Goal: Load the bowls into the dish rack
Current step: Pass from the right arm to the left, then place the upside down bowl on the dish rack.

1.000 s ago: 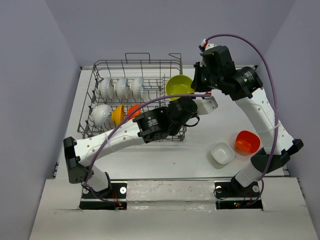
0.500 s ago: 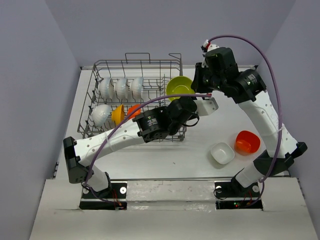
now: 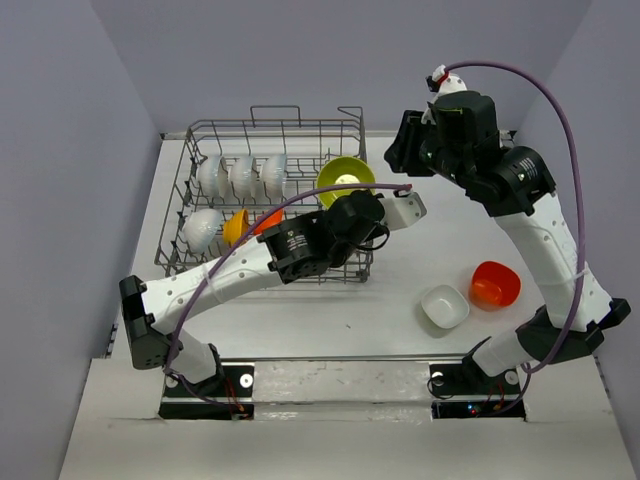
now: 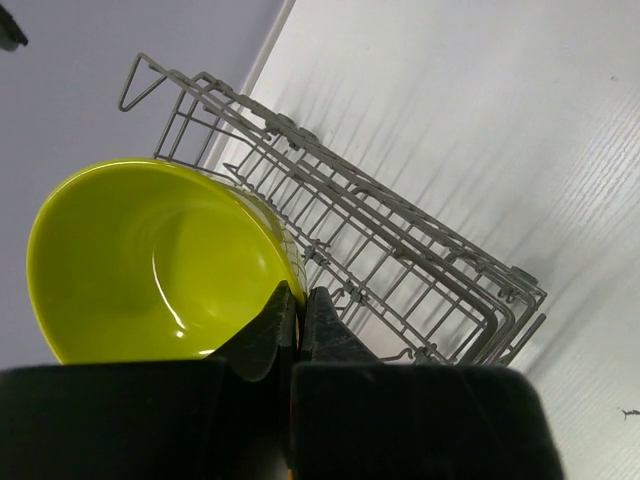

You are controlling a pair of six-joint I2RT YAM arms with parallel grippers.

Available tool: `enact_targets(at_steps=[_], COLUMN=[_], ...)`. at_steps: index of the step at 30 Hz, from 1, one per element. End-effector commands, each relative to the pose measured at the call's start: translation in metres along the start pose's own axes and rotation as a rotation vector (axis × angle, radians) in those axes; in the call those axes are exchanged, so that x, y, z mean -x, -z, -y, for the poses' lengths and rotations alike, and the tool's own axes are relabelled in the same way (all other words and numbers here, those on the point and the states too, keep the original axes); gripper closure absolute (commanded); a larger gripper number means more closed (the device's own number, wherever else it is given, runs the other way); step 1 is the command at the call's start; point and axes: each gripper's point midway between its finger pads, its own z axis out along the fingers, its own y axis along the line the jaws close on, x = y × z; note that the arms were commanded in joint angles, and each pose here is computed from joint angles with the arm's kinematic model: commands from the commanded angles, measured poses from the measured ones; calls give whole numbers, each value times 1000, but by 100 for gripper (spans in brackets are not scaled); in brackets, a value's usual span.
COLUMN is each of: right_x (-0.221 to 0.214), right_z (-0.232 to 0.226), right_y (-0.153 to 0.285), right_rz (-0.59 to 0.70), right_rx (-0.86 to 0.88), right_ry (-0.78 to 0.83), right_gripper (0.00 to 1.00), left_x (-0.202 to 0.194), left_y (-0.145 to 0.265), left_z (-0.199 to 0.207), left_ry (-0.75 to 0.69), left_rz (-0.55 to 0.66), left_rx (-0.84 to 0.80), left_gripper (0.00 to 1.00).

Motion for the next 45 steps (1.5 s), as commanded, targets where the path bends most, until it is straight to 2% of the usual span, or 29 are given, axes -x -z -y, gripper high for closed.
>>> enact_targets(at_steps=[1,6,9,11,13,14,15,16,18,19,23,24,26,27,29,33,40,45], right_x=[22,29,33,38,32,29,23,20,10,9,-6,-9,-17,-19,-28,-39,-52,-62], right_z=[-2,0,7,10,12,13,16,17,20,19,25,26,27,28,31,38,44,50], right_y=[9,12,16,24,23,20,18,17,12,10,5,5,3,3,2,1,2,1], right_rz=[94,129,168,208,204,197,188,183,171,174,157,156,144,141,130,118,103,90], right_rx=[5,-5,-30,-31,-34,-39,-46,-47,-52,-45,-51,-51,-46,-44,-48,-61,-70,-84], right_ry=[-38,-59,-81,-98,-99,-96,-91,-88,-80,-82,-78,-79,-75,-75,-73,-66,-62,-55], right_gripper=[58,58,58,57,57,57,57,57,57,56,57,57,56,57,56,56,56,57], left_x=[18,18,18,17,19,28,22,27,18,22,13,19,4,8,-8,-17,-23,-38], left_y=[25,31,32,31,34,38,37,37,29,27,8,3,-9,-5,-19,-39,-73,-103], left_z=[-31,-43,-62,-81,-110,-105,-129,-128,-151,-147,-154,-159,-162,-171,-175,-173,-177,-171], left_ry=[71,103,175,236,333,355,427,444,504,550,656,689,799,826,889,1034,1145,1239], left_rz=[98,118,148,192,273,317,342,386,412,440,497,544,594,639,667,696,739,726], left_rx=[55,77,96,77,57,16,48,-12,-3,-68,-158,-174,-240,-256,-301,-395,-442,-474], left_gripper=[100,100,100,100,100,100,100,100,100,100,100,100,100,100,100,100,100,100])
